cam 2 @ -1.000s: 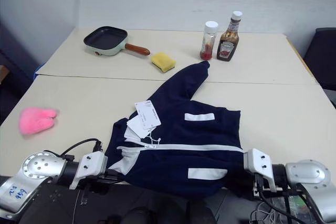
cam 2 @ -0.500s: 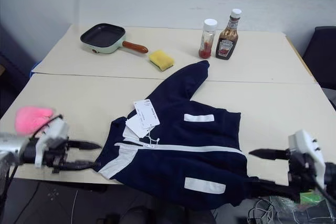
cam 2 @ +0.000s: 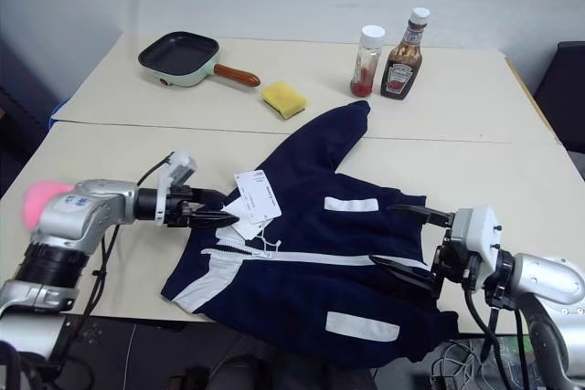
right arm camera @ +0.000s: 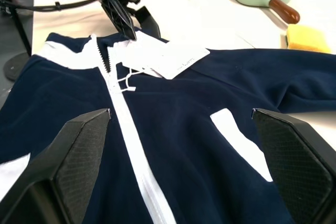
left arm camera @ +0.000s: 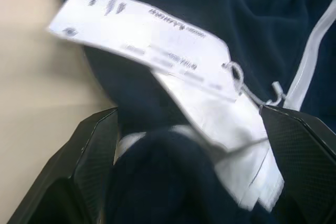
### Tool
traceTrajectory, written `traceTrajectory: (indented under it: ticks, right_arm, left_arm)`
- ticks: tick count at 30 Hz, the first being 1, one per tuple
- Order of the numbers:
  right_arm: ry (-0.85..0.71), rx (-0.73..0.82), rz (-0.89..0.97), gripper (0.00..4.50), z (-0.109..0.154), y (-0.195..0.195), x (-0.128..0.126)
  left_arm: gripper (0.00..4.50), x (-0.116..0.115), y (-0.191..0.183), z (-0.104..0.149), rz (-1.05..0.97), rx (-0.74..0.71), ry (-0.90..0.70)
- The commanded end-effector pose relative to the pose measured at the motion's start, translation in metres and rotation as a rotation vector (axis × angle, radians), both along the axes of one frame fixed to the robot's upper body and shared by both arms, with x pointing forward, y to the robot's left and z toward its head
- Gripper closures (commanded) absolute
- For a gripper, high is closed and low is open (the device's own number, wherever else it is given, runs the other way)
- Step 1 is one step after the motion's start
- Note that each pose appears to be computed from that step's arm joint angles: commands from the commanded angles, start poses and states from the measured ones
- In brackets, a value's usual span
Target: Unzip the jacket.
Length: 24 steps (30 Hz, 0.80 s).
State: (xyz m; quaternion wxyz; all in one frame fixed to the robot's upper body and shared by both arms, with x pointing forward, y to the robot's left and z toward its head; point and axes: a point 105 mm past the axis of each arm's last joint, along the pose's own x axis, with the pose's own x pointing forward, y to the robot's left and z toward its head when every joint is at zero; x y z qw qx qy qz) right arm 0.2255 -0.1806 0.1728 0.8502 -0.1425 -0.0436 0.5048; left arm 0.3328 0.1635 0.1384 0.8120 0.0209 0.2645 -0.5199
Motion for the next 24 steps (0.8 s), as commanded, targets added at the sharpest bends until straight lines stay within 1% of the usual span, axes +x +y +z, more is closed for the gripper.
traceTrajectory:
  ticks: [1, 6, 9, 11, 13, 14, 16, 18, 21, 23, 24]
  right_arm:
    - [-0.036, 0.008, -0.012, 0.00, 0.004, 0.003, -0.005]
    - [-0.016, 0.023, -0.035, 0.00, -0.002, 0.005, -0.009]
    - [-0.001, 0.028, -0.041, 0.00, -0.004, 0.007, -0.012]
    - [0.001, 0.030, -0.048, 0.00, -0.004, 0.007, -0.012]
    - [0.010, 0.026, -0.054, 0.00, -0.005, 0.006, -0.014]
    - [0.012, 0.026, -0.058, 0.00, -0.006, 0.006, -0.014]
    - [0.014, 0.028, -0.067, 0.00, -0.006, 0.005, -0.014]
    - [0.017, 0.030, -0.072, 0.00, -0.006, 0.005, -0.013]
    - [0.018, 0.033, -0.069, 0.00, -0.007, 0.007, -0.013]
    - [0.017, 0.035, -0.068, 0.00, -0.007, 0.008, -0.012]
    - [0.017, 0.036, -0.067, 0.00, -0.006, 0.009, -0.011]
  left_arm:
    - [0.06, -0.001, -0.007, 0.007, -0.048, -0.007, -0.009]
    - [0.06, 0.007, -0.011, 0.013, -0.063, -0.007, -0.064]
    - [0.06, 0.021, -0.005, 0.025, -0.007, 0.024, -0.169]
    - [0.06, 0.023, 0.000, 0.029, -0.004, 0.033, -0.203]
    - [0.06, 0.022, 0.012, 0.030, -0.010, 0.073, -0.241]
    - [0.06, 0.020, 0.016, 0.033, -0.026, 0.067, -0.251]
    - [0.06, 0.013, 0.016, 0.039, -0.057, 0.004, -0.222]
    - [0.06, 0.009, 0.013, 0.038, -0.091, -0.007, -0.202]
    - [0.06, 0.008, 0.002, 0.029, -0.107, -0.014, -0.144]
    - [0.06, 0.005, -0.004, 0.024, -0.133, -0.002, -0.104]
    - [0.06, 0.004, -0.005, 0.017, -0.129, 0.026, -0.068]
